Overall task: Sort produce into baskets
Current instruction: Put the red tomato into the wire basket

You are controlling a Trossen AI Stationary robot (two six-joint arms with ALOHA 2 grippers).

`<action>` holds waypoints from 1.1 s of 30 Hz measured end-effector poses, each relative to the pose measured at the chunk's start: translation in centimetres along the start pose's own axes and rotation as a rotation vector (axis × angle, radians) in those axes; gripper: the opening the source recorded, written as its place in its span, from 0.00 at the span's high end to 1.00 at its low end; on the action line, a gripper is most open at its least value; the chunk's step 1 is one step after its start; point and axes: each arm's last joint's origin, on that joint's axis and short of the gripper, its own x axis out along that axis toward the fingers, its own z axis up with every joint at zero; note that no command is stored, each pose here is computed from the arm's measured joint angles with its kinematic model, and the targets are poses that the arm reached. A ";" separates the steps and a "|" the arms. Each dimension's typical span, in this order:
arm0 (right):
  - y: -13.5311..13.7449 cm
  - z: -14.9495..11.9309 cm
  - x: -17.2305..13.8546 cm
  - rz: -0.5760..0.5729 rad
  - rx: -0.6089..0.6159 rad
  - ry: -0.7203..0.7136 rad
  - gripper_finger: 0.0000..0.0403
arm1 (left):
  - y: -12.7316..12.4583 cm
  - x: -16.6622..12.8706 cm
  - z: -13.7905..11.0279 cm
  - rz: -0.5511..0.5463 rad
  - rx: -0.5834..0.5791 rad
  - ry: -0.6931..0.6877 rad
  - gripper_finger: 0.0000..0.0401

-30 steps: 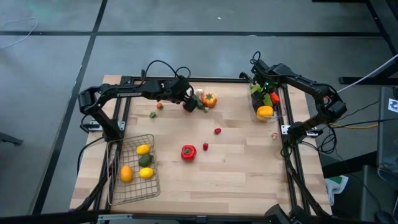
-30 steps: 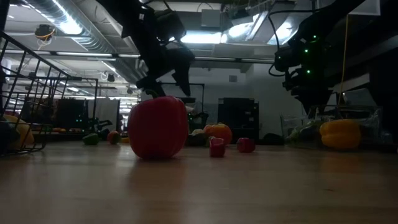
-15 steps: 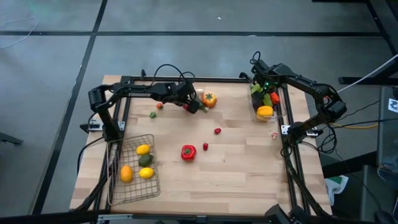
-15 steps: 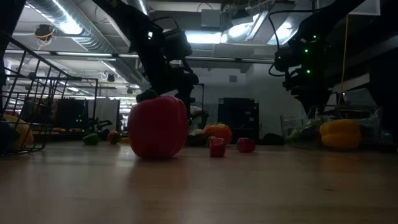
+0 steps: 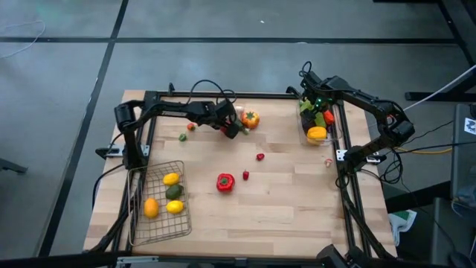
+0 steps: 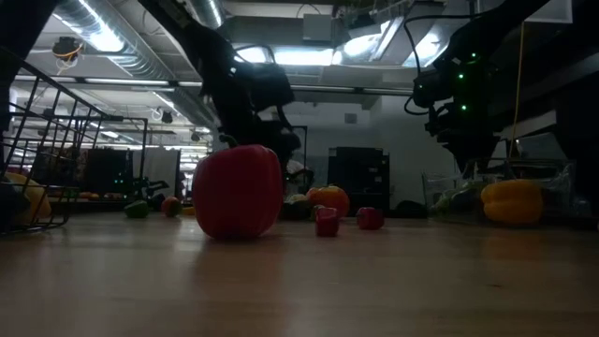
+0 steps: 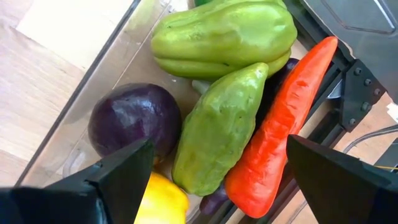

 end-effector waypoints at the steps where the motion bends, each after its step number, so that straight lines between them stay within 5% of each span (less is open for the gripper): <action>1: 0.0 0.0 0.0 0.000 0.000 0.000 0.10 | 0.0 0.2 -0.1 0.002 0.002 0.003 0.02; 14: 0.0 0.0 0.0 0.000 0.000 0.000 0.10 | 0.0 0.2 0.0 0.002 0.022 0.001 0.23; 19: 0.0 0.0 0.0 0.000 0.000 -0.003 0.10 | 0.1 -0.8 0.1 0.007 0.067 0.041 0.24; 26: 0.0 0.4 0.0 0.006 0.009 -0.041 0.10 | -0.4 -5.7 1.1 -0.044 0.182 0.084 0.23; 33: 0.0 0.6 0.0 0.005 0.013 -0.059 0.10 | -0.7 -13.7 0.3 -0.099 0.278 0.108 0.22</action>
